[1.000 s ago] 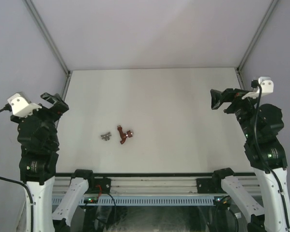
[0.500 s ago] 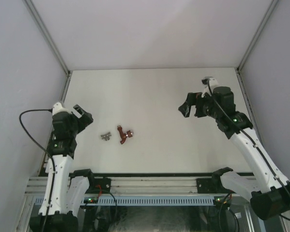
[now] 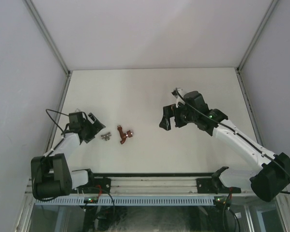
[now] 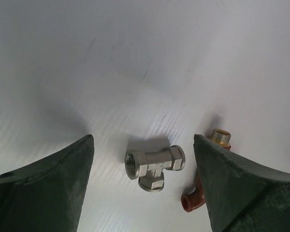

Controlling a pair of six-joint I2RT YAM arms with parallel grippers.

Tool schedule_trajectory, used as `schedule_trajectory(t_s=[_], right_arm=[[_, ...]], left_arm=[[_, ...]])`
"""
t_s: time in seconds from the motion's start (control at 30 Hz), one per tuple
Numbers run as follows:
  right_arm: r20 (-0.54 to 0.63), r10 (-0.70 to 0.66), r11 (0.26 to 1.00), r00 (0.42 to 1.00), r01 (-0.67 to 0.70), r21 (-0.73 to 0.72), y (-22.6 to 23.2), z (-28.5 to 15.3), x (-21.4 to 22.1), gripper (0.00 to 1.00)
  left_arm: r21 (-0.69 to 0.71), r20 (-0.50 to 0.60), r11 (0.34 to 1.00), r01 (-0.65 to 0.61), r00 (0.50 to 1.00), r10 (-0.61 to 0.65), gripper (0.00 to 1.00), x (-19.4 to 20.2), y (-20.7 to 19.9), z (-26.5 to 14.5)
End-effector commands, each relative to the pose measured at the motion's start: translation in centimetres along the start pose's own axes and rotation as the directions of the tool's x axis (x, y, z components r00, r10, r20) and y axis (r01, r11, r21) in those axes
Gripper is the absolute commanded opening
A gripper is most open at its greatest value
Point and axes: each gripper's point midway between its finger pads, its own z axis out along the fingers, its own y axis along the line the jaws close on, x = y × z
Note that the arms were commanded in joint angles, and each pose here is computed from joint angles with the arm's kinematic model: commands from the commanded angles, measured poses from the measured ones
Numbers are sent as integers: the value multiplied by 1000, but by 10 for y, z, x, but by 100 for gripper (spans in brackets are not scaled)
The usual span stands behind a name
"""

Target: Install the water faucets

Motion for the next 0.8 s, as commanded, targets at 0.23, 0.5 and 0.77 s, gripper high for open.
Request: schedule_trajectory(t_s=[0.23,0.5,0.77], right_arm=[[40,-38,997,998,40,-63,22,5,-13,100],[22,-46,996,999,48,-72,26,18,-10,100],[33,-285,956,958,287,-66,49,42,1,99]], left_arm=[[108,-12,994,12,1000,-11,82,-14,-22,29],[141,-78,989,-32,996,44,65,0,-27,43],[143,-14,988,-59,998,61,68,3,-29,22]])
